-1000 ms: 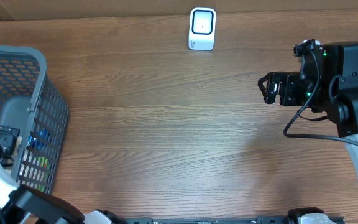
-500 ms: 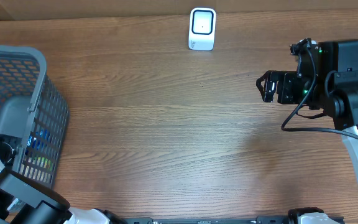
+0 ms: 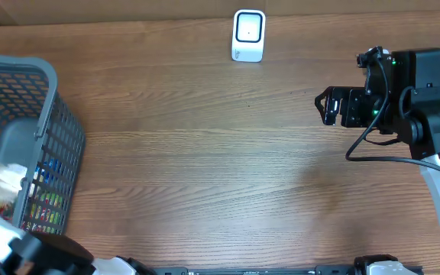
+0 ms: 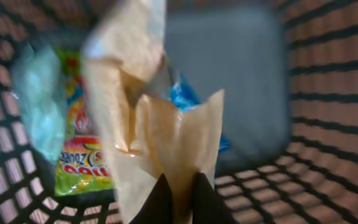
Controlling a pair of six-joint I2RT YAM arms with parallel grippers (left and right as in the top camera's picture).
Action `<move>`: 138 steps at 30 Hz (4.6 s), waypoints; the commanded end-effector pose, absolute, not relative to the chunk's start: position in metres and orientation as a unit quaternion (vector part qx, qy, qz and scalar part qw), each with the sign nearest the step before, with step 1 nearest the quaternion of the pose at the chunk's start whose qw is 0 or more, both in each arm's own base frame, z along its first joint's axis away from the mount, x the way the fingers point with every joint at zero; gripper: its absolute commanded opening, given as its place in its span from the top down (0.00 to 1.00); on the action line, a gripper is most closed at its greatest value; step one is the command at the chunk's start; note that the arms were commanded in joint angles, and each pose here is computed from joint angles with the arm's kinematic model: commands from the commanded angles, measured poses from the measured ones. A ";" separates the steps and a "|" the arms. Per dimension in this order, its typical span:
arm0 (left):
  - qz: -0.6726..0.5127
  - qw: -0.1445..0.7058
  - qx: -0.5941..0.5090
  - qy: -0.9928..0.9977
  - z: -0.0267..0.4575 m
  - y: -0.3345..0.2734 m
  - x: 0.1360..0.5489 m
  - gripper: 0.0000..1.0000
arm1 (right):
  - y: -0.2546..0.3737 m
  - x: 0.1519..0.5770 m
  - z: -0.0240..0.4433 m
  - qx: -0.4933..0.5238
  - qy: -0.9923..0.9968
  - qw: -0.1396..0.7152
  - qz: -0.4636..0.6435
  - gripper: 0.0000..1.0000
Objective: Scan the item barcode
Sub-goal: 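Grasp the clear cookie bag in the basket with the left gripper, then carry the cookie bag out and drop it on the table centre, then reach the left gripper back into the basket toward the blue Oreo pack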
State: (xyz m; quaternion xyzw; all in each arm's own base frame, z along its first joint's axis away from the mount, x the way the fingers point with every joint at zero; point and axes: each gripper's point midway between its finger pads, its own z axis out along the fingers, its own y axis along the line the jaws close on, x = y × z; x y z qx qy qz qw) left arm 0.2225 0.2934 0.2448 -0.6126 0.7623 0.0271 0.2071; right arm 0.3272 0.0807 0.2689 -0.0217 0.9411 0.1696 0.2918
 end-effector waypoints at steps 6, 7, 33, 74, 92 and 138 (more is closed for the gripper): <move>0.038 0.276 -0.592 0.756 0.309 0.269 0.212 0.96 | 0.085 0.329 0.278 -0.032 0.936 0.304 0.175 0.00; 0.037 0.273 -0.593 0.757 0.308 0.268 0.211 0.96 | 0.085 0.329 0.278 -0.032 0.936 0.304 0.175 0.00; 0.012 0.027 -0.638 0.770 0.116 0.287 0.203 0.00 | 0.085 0.329 0.278 -0.030 0.936 0.303 0.175 0.00; -0.059 0.336 -0.412 0.845 0.388 0.194 0.288 0.96 | 0.086 0.332 0.276 -0.030 0.937 0.302 0.175 0.00; -0.087 0.142 -0.045 0.985 0.253 -0.107 0.370 0.95 | 0.085 0.332 0.275 -0.030 0.937 0.301 0.175 0.00; 0.014 0.267 -0.573 0.775 0.342 0.241 0.208 0.00 | 0.086 0.327 0.272 -0.027 0.941 0.288 0.177 0.00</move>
